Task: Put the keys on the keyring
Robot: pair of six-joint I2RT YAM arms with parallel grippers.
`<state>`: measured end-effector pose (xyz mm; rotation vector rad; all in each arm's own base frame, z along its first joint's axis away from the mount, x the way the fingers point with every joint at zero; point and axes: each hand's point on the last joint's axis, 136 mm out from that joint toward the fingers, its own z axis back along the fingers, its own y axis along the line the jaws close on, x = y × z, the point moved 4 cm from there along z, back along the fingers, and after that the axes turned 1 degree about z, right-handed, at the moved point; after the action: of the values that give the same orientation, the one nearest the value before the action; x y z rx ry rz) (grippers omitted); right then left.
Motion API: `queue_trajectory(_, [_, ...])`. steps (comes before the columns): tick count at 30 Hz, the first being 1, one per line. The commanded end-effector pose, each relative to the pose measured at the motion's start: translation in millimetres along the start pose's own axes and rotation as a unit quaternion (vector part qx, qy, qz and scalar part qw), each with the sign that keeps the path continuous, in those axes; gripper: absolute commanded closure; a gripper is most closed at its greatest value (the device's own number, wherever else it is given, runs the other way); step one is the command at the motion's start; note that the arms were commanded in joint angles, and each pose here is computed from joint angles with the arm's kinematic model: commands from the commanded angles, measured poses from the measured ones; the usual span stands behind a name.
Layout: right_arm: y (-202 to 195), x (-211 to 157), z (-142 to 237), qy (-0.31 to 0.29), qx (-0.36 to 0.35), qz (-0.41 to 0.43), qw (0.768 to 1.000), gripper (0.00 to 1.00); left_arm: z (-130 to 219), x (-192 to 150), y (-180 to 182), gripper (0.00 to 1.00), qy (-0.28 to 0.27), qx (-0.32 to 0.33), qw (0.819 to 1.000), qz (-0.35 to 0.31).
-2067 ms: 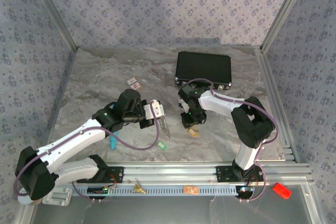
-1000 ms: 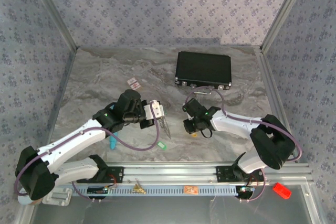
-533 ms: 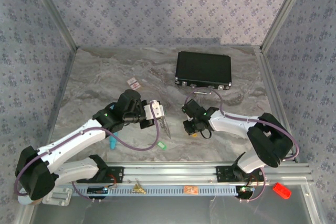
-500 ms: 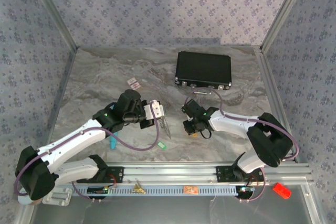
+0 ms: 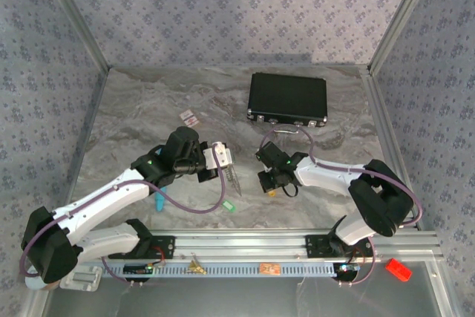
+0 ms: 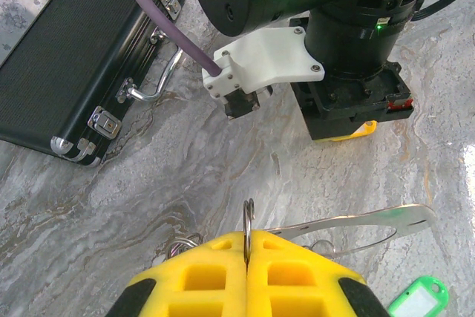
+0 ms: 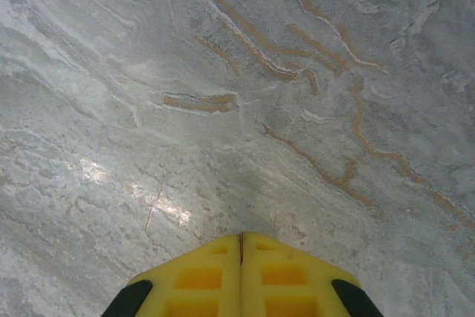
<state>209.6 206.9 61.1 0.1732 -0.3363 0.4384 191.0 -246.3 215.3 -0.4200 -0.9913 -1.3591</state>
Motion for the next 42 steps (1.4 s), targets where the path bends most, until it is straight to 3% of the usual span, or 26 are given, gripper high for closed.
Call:
queue_trajectory(1, [-1.5, -1.9, 5.8, -0.003, -0.012, -0.001, 1.000, 0.98, 4.4, 12.4, 4.4, 1.00, -0.026, 0.009, 1.000, -0.014])
queue_trajectory(13, [-0.7, -7.2, -0.9, 0.015, -0.013, -0.001, 1.000, 0.84, 4.4, 11.4, 3.8, 1.00, -0.026, 0.009, 1.000, -0.013])
queue_trajectory(27, [-1.3, -7.7, 2.9, 0.013, -0.021, 0.004, 1.000, 1.00, 4.7, 12.4, 4.7, 1.00, -0.026, 0.010, 1.000, -0.014])
queue_trajectory(31, [0.2, -1.7, 14.0, -0.008, -0.020, 0.013, 1.000, 1.00, 4.4, 12.3, 5.0, 1.00, -0.025, 0.010, 1.000, -0.008])
queue_trajectory(37, [19.5, 14.4, 43.1, -0.074, 0.040, 0.105, 0.991, 1.00, 2.8, 11.3, 6.2, 1.00, -0.021, 0.012, 1.000, 0.018])
queue_trajectory(42, [42.0, 19.8, 74.9, -0.132, 0.127, 0.216, 0.959, 1.00, 4.2, 10.5, 6.4, 1.00, -0.020, 0.015, 0.999, 0.034])
